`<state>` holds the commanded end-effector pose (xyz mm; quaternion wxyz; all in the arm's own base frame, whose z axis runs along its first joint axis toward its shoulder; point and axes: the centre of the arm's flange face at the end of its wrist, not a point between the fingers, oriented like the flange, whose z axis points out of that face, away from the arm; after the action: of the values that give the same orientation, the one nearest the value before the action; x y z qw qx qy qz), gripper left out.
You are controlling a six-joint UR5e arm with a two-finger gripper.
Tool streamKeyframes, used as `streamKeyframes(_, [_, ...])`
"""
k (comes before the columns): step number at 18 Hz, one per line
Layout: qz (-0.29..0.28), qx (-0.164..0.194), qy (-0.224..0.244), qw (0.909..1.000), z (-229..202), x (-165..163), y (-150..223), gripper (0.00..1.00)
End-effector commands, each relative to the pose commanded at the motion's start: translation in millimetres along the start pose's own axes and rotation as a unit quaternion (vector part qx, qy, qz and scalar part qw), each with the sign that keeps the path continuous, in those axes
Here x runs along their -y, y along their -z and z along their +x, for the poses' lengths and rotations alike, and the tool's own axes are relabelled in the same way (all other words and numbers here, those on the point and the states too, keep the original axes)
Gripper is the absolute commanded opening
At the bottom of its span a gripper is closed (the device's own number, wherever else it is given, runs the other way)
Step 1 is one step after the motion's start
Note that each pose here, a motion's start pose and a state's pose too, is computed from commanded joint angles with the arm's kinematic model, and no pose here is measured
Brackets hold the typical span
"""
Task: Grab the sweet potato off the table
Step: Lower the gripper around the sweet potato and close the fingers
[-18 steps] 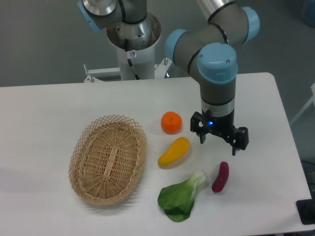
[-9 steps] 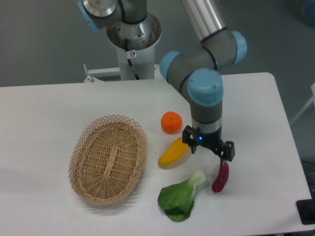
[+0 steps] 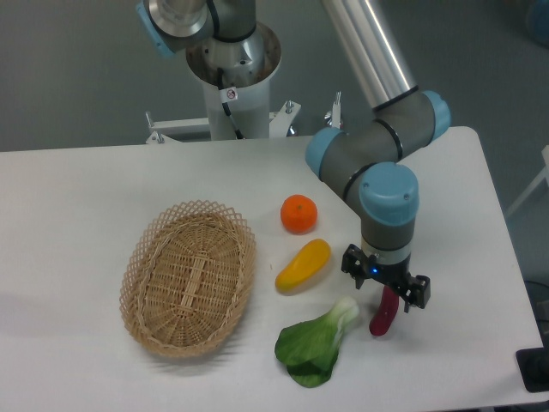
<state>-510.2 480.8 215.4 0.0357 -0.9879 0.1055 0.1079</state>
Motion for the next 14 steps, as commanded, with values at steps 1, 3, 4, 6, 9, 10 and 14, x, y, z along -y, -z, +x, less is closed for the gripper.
streamKeyframes(1, [-0.001,0.000,0.002,1.0000,1,-1,-5,1.00])
streamKeyframes(3, [-0.003,-0.005,0.002,1.0000,4,-1,-12,1.00])
streamKeyframes(4, [-0.005,-0.008,0.003,1.0000,5,-2,-16,1.00])
streamKeyframes(6, [-0.010,-0.008,0.003,0.9999,6,-3,-20,1.00])
streamKeyframes(9, [-0.020,-0.009,0.003,0.9998,5,-3,-29,1.00])
streamKeyframes(10, [-0.020,-0.008,0.004,0.9998,5,-2,-32,1.00])
streamKeyframes(14, [-0.018,-0.004,0.004,0.9998,8,-2,-35,1.00])
